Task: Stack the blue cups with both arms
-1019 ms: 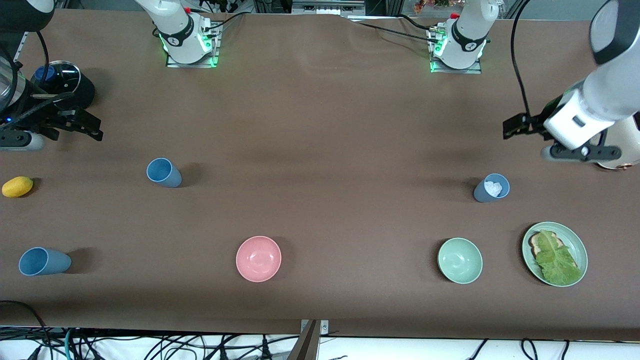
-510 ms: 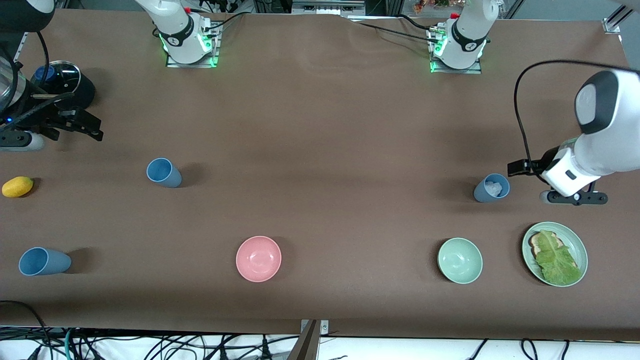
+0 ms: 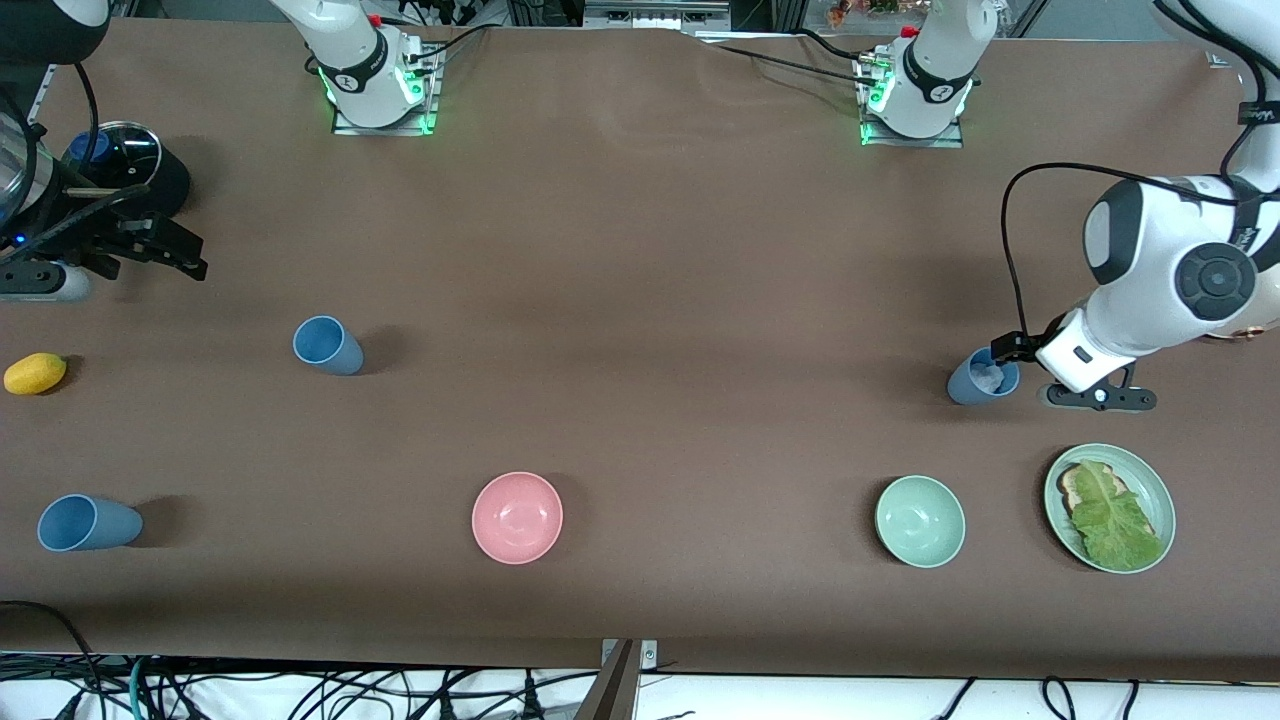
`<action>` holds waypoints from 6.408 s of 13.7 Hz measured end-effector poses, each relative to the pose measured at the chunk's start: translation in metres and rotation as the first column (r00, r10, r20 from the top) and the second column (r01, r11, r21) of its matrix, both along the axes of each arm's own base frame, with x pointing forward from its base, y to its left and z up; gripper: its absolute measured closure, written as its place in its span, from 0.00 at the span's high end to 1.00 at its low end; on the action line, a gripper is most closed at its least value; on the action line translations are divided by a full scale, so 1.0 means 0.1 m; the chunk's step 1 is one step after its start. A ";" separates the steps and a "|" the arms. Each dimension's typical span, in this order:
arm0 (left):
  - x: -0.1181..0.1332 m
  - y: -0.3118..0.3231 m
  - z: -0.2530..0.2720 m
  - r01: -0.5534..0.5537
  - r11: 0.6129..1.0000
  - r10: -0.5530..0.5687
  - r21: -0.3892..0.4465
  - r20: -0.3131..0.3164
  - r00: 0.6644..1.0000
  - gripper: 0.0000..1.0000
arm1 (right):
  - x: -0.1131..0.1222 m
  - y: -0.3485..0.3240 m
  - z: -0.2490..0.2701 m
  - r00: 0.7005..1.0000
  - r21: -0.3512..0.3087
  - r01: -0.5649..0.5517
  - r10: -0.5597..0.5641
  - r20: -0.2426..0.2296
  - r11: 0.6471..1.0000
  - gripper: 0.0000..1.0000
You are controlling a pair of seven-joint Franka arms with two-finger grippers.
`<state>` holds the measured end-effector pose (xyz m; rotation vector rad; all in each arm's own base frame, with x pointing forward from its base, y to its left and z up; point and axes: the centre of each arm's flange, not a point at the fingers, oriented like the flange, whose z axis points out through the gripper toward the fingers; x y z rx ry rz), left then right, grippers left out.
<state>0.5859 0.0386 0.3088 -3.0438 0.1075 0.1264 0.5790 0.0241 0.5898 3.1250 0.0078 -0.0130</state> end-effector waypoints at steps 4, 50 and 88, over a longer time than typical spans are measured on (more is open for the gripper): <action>-0.09 0.09 -0.49 -0.009 1.000 0.009 -0.017 0.000 1.000 0.97 | 0.01 0.00 -0.03 1.000 0.000 0.000 0.000 -0.008 1.000 1.00; 0.10 -1.85 2.22 -0.124 0.989 0.115 -0.083 -0.102 0.988 1.00 | 0.16 1.19 -2.27 0.971 -0.013 0.172 -0.172 -0.164 0.985 0.05; -0.14 -0.94 2.61 0.088 0.989 -0.096 -0.116 -0.064 0.993 1.00 | -0.51 5.61 -2.49 0.722 0.313 0.691 -0.645 -0.252 0.651 0.05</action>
